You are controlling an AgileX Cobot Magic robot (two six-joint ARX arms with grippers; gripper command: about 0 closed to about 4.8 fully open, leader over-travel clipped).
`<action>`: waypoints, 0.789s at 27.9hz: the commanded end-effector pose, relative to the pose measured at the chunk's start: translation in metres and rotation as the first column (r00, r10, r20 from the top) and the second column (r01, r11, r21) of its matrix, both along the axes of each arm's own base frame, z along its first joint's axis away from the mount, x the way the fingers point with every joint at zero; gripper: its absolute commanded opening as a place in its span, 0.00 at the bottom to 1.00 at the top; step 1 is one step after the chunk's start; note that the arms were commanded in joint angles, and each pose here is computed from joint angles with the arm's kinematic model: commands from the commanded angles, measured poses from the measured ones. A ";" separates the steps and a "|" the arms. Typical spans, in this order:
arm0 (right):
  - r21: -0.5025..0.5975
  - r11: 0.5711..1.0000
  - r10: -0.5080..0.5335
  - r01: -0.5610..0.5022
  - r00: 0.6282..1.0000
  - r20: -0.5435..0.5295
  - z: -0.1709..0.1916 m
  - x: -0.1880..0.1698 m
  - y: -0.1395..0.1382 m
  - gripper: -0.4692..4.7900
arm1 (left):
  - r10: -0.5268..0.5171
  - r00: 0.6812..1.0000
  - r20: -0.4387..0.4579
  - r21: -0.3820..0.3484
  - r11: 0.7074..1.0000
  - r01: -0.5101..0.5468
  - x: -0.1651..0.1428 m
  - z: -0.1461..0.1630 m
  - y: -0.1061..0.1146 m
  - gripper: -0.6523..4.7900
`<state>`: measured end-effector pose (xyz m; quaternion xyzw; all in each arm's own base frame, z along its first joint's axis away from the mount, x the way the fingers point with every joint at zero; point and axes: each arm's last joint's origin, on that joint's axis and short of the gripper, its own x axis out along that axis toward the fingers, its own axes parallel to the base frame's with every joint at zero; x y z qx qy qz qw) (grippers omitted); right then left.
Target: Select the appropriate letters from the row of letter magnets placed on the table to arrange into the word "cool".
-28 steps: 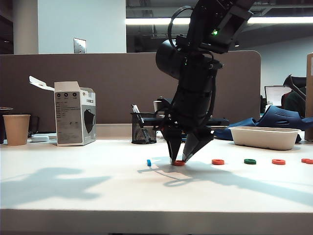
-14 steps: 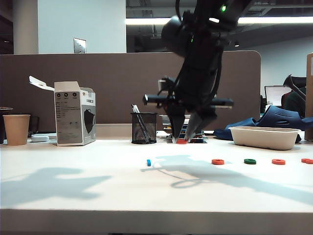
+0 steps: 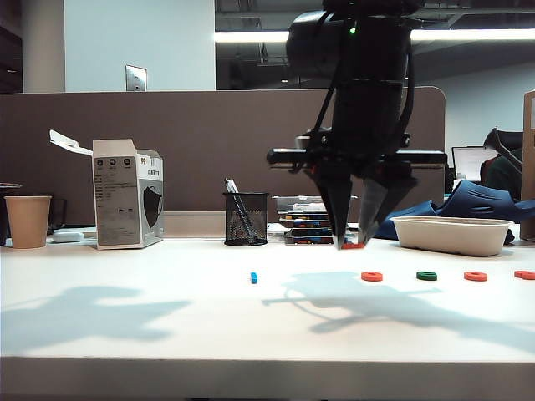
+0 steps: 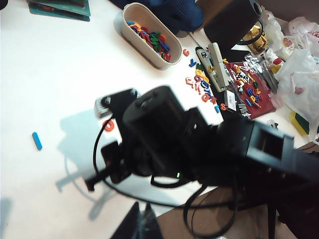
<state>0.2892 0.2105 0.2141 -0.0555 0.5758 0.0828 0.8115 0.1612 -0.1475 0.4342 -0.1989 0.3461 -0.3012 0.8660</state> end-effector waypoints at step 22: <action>0.006 1.000 -0.029 0.029 0.999 0.018 -0.037 -0.033 0.020 0.30 | -0.002 1.000 0.015 -0.012 1.000 0.002 -0.001 0.003 0.000 0.11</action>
